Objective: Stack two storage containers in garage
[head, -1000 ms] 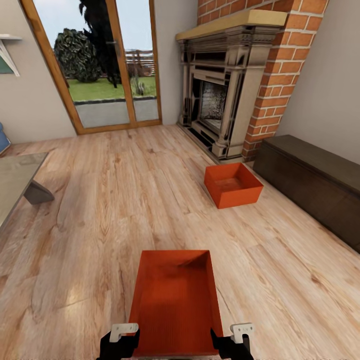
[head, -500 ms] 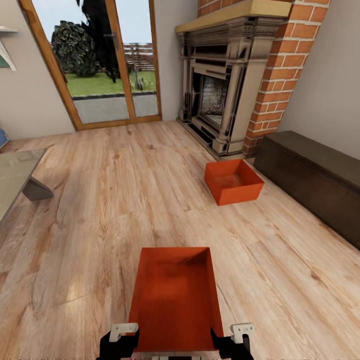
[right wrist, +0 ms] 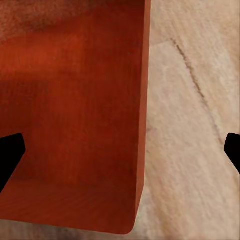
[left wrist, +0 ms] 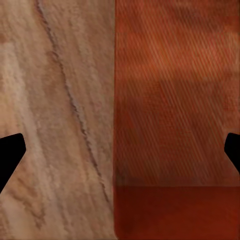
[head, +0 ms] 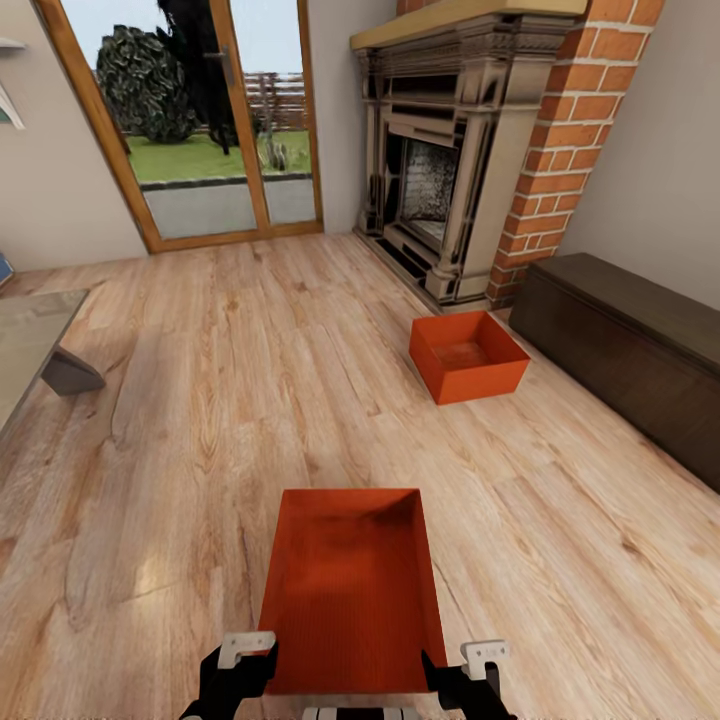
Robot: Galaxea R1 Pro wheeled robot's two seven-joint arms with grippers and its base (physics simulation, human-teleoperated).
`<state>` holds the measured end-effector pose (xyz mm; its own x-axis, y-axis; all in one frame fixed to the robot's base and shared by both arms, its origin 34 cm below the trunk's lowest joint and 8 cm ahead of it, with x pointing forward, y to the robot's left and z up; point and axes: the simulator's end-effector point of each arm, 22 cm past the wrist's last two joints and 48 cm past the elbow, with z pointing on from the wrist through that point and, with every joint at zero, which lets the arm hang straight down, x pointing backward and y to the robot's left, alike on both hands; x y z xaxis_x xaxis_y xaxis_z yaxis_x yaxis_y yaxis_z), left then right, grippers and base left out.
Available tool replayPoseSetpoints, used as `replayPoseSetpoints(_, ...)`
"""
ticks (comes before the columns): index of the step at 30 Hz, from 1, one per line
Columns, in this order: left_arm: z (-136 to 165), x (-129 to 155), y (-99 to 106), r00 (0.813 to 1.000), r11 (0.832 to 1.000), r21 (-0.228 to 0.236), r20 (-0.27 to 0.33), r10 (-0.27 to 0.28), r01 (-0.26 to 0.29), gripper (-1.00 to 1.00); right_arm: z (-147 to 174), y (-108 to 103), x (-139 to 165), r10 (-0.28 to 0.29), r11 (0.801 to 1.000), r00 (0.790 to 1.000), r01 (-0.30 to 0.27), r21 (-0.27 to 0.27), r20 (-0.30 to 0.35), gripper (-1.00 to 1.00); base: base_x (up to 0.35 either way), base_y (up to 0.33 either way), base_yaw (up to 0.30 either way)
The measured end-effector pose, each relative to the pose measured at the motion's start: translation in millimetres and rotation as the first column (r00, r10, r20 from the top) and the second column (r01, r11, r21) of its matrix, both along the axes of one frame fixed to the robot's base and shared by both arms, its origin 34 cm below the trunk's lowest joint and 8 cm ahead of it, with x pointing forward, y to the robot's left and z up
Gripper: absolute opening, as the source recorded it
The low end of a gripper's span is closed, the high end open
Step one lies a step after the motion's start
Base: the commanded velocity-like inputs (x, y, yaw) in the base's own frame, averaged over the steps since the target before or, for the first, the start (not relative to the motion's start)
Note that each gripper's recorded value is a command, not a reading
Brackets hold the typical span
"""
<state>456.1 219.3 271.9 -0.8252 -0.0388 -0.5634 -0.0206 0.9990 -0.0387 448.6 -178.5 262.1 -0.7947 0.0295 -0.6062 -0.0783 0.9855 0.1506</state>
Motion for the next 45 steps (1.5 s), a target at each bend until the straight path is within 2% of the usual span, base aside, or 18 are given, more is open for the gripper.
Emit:
replayPoseSetpoints(7, -5, -4, 8, 1.0, 1.0, 0.006, -0.014, 0.019, -0.019, 1.0, -4, 0, -4, 0.0, 1.0, 1.0, 0.0, 0.0, -0.012, 1.0, 0.0, 0.0, 0.0)
replayPoseSetpoints(27, -15, -14, 9, 0.999, 1.0, 0.01, -0.041, 0.018, -0.018, 1.0, -14, -3, -13, 0.008, 1.0, 0.999, -0.009, -0.011, -0.038, 1.0, 0.0, 0.0, 0.0)
replayPoseSetpoints(34, -15, -14, 9, 0.999, 1.0, 0.01, -0.042, 0.018, -0.017, 1.0, -8, -5, -5, -0.003, 1.0, 1.0, 0.003, -0.011, 0.008, 1.0, 0.0, 0.0, 0.0)
replayPoseSetpoints(39, -15, -14, 9, 0.999, 1.0, 0.01, -0.043, 0.018, -0.017, 1.0, -7, -4, -4, -0.002, 1.0, 1.0, 0.002, -0.009, 0.016, 1.0, 0.0, 0.0, 0.0)
replayPoseSetpoints(45, -15, -13, 9, 0.999, 1.0, 0.009, -0.04, 0.02, -0.019, 1.0, -7, 0, -4, 0.03, 0.999, 0.999, -0.03, -0.014, 0.018, 1.0, 0.0, 0.0, 0.0)
